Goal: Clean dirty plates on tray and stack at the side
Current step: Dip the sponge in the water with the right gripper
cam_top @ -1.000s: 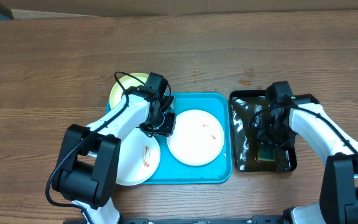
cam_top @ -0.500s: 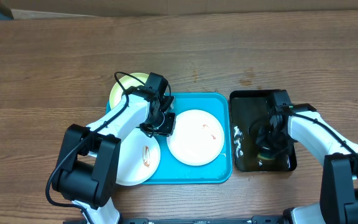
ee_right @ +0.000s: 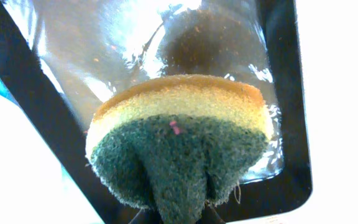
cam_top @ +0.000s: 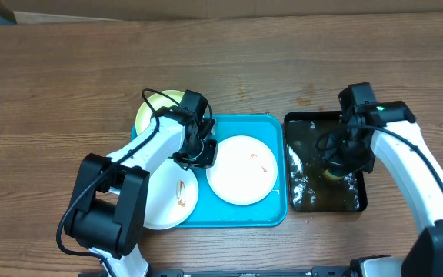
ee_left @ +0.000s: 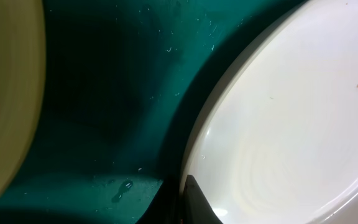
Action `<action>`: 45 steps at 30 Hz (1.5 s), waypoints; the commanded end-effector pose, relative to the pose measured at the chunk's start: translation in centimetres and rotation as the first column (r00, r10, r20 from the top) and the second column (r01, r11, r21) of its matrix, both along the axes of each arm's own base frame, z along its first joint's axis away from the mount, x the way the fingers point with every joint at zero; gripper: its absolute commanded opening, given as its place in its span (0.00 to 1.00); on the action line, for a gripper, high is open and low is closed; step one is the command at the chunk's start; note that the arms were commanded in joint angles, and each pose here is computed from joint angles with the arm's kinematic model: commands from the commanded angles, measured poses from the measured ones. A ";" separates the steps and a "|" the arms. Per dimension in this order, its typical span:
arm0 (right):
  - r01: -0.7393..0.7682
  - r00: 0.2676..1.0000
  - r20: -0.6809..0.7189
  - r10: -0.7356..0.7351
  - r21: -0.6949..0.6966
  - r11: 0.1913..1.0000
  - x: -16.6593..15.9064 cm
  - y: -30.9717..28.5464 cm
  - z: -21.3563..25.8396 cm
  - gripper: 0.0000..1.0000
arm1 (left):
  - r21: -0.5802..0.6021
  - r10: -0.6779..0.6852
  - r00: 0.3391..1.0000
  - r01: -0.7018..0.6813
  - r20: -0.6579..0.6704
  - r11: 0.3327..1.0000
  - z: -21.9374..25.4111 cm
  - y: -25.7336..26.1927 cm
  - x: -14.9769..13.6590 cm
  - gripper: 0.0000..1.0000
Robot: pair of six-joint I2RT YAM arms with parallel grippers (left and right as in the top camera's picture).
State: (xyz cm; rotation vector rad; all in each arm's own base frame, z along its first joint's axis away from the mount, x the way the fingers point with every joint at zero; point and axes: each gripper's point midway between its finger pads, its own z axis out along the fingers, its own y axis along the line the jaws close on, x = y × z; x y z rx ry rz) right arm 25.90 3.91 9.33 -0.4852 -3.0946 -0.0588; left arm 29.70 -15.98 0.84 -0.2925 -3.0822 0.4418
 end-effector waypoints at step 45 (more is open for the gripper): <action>-0.169 0.986 0.050 0.161 0.256 0.952 0.0 4.3 0.2 0.04 | 0.004 -0.020 1.000 0.020 -0.022 1.000 -0.6 -0.1 -0.6 0.04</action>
